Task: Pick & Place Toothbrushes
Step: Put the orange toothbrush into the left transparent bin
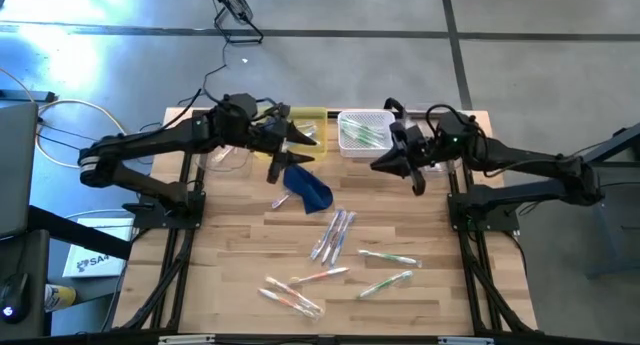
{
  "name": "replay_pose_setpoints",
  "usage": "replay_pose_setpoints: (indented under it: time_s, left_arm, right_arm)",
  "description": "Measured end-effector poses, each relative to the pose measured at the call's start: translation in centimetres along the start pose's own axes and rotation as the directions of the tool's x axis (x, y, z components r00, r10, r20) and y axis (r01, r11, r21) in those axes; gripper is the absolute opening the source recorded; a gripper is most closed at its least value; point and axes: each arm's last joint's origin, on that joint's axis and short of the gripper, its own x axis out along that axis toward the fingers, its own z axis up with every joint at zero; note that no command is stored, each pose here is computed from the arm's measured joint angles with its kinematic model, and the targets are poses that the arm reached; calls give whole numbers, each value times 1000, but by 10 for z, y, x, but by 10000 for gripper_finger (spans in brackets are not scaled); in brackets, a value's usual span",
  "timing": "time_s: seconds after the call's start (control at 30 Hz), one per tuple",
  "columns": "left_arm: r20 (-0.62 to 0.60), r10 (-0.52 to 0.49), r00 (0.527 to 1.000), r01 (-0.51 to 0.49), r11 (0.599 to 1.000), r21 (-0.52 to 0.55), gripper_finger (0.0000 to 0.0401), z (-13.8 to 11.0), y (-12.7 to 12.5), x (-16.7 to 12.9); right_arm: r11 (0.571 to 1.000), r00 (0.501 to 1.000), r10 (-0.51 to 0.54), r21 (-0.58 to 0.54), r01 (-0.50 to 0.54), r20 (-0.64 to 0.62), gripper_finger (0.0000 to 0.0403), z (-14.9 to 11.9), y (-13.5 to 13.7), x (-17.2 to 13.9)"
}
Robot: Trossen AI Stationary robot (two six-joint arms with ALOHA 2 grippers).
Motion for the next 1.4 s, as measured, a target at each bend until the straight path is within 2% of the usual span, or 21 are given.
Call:
replay_pose_setpoints:
  time_s: [0.2,0.33,0.7,0.87,1.0,1.2,1.4]
  left_arm:
    - [-69,-53,996,51,998,-42,184,-12,-9,21]
    - [-103,-127,986,124,992,-35,184,-16,-32,32]
    - [-139,-161,977,167,986,30,184,-16,-97,35]
    - [-140,-128,982,127,992,-17,184,-16,-112,33]
    - [-139,-103,985,95,994,-61,184,-16,-123,32]
    - [-149,-72,986,57,993,-100,184,-19,-140,34]
    - [-187,-84,979,60,990,-130,184,-28,-155,41]
  right_arm:
    - [999,999,39,-2,-39,-10,4,-2,8,4]
    - [998,998,65,-3,-65,-18,3,-3,13,6]
    - [996,995,92,-5,-93,-25,4,-5,19,8]
    - [995,995,95,0,-95,-24,4,-5,20,8]
    - [992,994,109,62,-107,-27,4,-5,22,9]
    - [982,983,179,67,-175,-46,4,-8,36,13]
    - [968,967,247,53,-244,-55,3,-11,51,17]
